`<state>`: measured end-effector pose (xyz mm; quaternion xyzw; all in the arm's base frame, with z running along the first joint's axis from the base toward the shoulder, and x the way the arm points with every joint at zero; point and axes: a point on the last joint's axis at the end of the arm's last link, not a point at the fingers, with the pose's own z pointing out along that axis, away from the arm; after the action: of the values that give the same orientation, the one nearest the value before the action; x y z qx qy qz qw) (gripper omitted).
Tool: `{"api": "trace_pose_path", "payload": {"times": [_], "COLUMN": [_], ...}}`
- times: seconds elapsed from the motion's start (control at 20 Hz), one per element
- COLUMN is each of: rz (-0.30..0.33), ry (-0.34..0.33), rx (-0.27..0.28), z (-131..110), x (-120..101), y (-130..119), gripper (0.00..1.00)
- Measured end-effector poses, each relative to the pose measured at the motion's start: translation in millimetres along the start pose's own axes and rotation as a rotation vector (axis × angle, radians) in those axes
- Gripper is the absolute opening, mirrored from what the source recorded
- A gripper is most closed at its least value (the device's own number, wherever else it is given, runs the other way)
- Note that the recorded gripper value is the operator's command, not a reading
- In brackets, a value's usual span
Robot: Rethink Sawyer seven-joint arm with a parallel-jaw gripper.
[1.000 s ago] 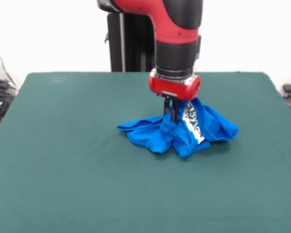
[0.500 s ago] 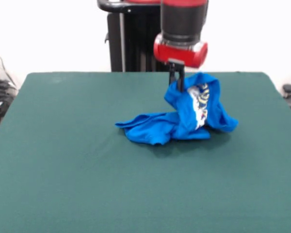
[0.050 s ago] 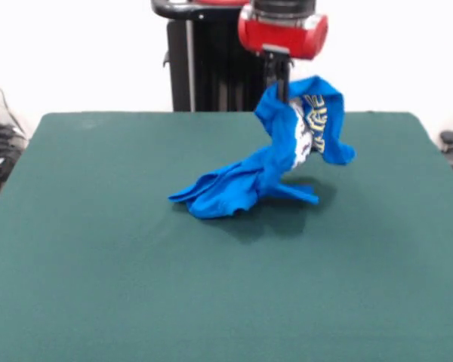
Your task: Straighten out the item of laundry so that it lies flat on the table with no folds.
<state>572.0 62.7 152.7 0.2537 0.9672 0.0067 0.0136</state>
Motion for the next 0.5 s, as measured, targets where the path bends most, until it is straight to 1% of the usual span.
{"api": "trace_pose_path", "payload": {"times": [0.05, 0.15, 0.2, 0.35, 0.4, 0.5], "rz": [-0.002, -0.004, -0.006, -0.009, -0.016, -0.025], "ry": [-0.010, -0.022, -0.039, -0.052, -0.065, -0.073], "rx": [-0.001, -0.002, 0.000, 0.003, 0.008, 0.015], "z": [-8, -14, -23, -31, -42, -50], "x": [-2, -5, -8, -11, -13, -14], "y": [1, 2, 3, 4, 7, 9], "gripper": [0.00, 0.00, 0.00, 0.00, 0.00, 0.00]}}
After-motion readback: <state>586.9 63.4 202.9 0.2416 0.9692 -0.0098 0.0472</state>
